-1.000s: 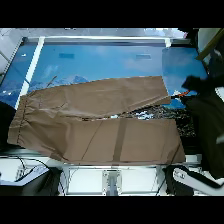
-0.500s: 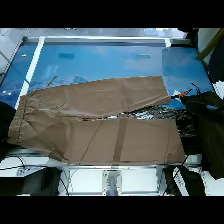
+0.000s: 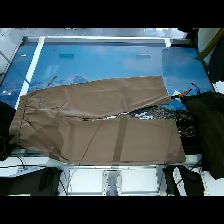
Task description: Fold the clothes and pants, and hang the long-sleeved shirts on hangers.
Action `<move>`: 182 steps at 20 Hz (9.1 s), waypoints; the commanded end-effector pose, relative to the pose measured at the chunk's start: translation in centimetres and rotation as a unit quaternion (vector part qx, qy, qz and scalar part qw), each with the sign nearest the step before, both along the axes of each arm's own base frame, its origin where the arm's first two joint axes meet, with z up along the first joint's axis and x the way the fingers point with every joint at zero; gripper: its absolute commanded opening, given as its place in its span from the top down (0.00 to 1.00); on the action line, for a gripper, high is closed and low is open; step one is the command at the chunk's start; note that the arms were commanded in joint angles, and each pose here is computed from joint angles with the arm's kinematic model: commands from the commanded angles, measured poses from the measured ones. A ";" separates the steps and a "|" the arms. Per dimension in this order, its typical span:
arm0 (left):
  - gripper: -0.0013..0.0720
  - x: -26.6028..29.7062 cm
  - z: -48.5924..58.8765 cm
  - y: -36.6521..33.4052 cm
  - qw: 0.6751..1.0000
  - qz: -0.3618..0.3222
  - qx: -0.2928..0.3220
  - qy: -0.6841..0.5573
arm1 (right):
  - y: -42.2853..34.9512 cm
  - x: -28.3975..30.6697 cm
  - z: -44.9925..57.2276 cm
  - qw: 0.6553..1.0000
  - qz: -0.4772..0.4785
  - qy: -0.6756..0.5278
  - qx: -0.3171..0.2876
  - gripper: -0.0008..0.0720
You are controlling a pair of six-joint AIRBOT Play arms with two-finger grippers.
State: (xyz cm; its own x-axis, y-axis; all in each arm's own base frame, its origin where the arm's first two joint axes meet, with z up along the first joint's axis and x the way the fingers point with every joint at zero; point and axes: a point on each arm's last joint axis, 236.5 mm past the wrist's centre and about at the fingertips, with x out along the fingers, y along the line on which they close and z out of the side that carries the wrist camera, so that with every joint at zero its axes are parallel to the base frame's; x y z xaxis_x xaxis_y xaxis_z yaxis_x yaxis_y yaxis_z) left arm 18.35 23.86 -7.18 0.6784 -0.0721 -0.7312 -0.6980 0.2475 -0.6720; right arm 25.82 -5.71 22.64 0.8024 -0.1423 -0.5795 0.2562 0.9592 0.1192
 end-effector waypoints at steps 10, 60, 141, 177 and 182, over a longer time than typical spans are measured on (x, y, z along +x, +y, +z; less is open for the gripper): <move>0.31 0.4 -3.1 -1.2 0.994 -0.079 -0.014 0.080 | -2.7 -3.4 2.2 0.996 -0.049 0.041 -0.054 0.37; 0.94 2.5 -0.7 -1.5 0.992 -0.102 0.030 0.062 | -2.0 -15.9 -33.4 0.810 -0.085 0.449 0.367 0.38; 0.04 31.1 21.1 -38.2 0.697 -0.517 0.439 -0.233 | -2.1 28.7 -25.7 0.881 0.148 0.215 0.394 0.30; 0.95 29.6 5.0 -50.2 0.735 -0.605 0.258 -0.168 | 34.6 27.5 -12.4 0.786 0.424 0.162 0.420 0.97; 0.95 32.5 14.9 -32.7 0.795 -0.491 0.312 -0.172 | 45.5 27.5 -13.7 0.815 0.404 0.103 0.403 0.97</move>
State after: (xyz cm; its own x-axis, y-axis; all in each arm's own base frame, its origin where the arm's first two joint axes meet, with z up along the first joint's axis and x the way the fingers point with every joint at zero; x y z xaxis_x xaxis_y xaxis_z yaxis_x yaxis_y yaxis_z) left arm 50.78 -17.21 3.26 0.6138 -0.4645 -0.6383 0.3305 0.8855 -0.3265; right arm 53.16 34.01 9.47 0.2294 0.8981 -0.3751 -0.3040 0.4323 0.8490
